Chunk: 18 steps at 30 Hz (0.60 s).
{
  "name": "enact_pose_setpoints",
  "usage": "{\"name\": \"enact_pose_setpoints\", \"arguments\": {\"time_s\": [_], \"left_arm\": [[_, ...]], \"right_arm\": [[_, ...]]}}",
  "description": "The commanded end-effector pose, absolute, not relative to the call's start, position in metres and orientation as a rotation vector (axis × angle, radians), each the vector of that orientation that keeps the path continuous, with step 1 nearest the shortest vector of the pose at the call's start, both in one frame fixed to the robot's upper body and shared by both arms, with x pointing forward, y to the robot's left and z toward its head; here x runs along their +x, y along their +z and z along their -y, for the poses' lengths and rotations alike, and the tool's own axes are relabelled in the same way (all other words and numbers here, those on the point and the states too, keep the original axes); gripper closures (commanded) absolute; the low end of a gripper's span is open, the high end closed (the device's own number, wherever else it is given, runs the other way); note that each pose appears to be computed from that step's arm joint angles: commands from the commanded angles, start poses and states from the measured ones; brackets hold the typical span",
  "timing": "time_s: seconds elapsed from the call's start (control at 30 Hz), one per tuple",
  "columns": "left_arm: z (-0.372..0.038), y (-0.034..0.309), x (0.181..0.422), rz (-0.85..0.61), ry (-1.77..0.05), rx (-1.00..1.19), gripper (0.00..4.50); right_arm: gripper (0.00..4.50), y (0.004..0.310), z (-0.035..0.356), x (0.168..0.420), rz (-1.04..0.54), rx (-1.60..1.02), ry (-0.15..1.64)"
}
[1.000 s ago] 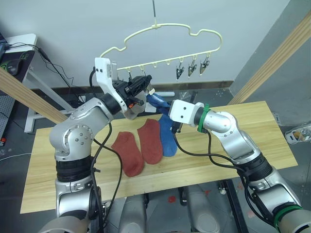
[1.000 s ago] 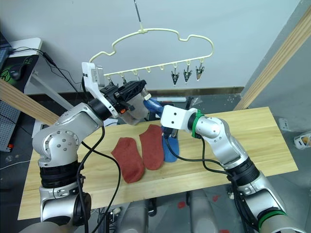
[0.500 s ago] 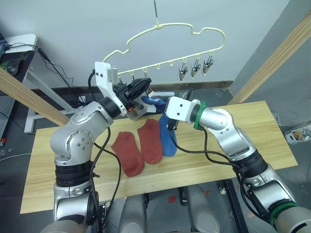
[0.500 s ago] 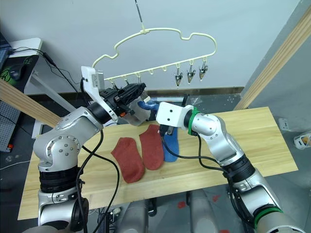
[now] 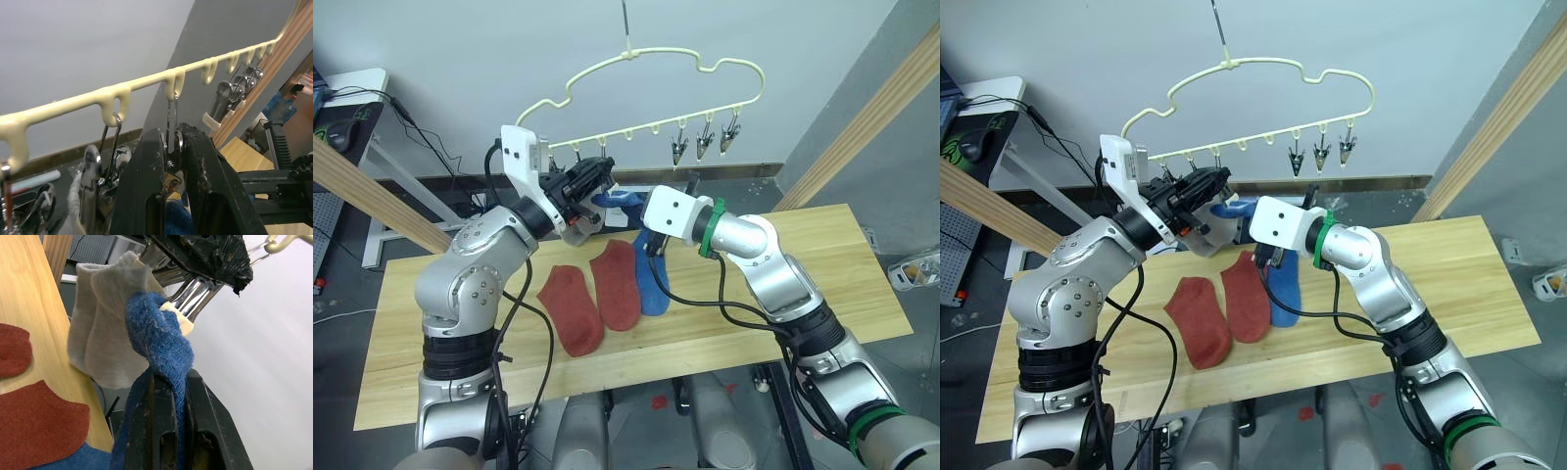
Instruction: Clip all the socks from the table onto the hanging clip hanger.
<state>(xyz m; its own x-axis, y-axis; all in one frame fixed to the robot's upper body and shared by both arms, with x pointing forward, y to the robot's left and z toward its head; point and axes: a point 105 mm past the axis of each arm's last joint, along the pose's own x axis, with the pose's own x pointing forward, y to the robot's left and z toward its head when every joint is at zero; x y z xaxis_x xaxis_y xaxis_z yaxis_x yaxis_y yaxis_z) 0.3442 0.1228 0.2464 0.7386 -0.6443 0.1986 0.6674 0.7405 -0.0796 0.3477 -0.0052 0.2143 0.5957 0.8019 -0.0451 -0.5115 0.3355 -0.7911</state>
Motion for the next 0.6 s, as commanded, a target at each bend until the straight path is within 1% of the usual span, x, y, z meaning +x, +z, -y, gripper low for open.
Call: {"name": "enact_pose_setpoints", "arguments": {"time_s": [0.03, 0.07, 0.1, 0.5, 0.6], "left_arm": [[-0.117, 0.252, 0.334, 0.194, -0.771, -0.138, 4.26], [-0.119, 0.252, 0.334, 0.196, -0.765, -0.148, 4.26], [-0.121, 0.252, 0.335, 0.193, -0.759, -0.154, 3.53], [-0.123, 0.254, 0.327, 0.181, -0.797, -0.165, 0.06], [-0.126, 0.254, 0.323, 0.175, -0.809, -0.150, 0.03]], "right_arm": [[4.50, 0.233, 0.001, 0.342, 0.461, -0.843, 0.877], [4.50, 0.233, 0.001, 0.343, 0.461, -0.842, 0.877], [4.50, 0.233, 0.000, 0.343, 0.460, -0.842, 0.877], [4.50, 0.233, -0.003, 0.347, 0.461, -0.840, 0.882], [4.50, 0.231, -0.004, 0.348, 0.457, -0.845, 0.879]]}}
